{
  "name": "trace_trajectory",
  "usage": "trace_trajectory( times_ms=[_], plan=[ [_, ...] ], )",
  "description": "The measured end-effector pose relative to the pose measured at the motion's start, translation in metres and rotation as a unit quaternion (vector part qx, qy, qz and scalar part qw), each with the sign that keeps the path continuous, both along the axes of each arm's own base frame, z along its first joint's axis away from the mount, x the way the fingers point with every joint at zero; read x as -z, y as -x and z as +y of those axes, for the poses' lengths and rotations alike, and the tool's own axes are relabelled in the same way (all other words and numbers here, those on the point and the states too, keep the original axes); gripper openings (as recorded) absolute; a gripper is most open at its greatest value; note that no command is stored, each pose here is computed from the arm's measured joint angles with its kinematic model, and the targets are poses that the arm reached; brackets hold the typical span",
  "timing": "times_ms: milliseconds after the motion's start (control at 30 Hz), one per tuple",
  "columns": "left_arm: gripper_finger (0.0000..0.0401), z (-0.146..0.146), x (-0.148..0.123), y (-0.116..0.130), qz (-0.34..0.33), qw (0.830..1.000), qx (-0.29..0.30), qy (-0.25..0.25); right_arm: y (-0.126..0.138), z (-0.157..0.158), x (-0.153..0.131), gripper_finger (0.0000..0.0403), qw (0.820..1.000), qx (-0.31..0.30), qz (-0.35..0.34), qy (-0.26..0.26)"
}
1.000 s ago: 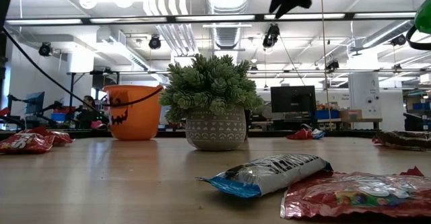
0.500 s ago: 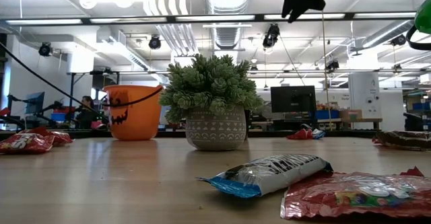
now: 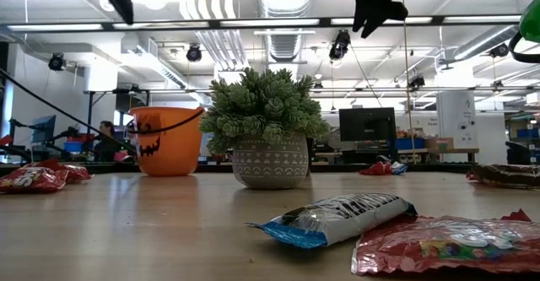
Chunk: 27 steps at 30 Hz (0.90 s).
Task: Organize candy in baskets
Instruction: Put the red candy into the orange bucket
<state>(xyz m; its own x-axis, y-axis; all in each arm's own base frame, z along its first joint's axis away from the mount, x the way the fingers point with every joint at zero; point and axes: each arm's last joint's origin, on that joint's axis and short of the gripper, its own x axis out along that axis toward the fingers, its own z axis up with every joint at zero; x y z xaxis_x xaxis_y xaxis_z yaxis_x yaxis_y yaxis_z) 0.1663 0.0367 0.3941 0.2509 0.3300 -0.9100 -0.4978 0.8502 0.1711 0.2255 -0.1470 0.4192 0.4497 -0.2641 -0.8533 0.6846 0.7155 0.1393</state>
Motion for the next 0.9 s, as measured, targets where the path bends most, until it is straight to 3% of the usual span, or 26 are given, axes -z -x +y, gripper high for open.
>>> trace_trajectory(
  times_ms=[267, 567, 900],
  plan=[
    [0.0174, -0.003, 0.045, -0.002, 0.048, 0.991, -0.084, 0.094, 0.000, 0.000, -0.002, 0.0153, 1.000, -0.020, 0.000, 0.015],
    [0.0174, -0.005, 0.098, 0.003, 0.119, 0.962, -0.210, 0.128, 0.001, 0.001, -0.001, 0.0148, 0.999, -0.048, 0.011, 0.023],
    [0.0174, -0.005, 0.118, -0.007, 0.065, 0.938, -0.295, 0.169, -0.001, 0.004, -0.001, 0.0146, 0.995, -0.089, 0.023, 0.037]
  ],
)
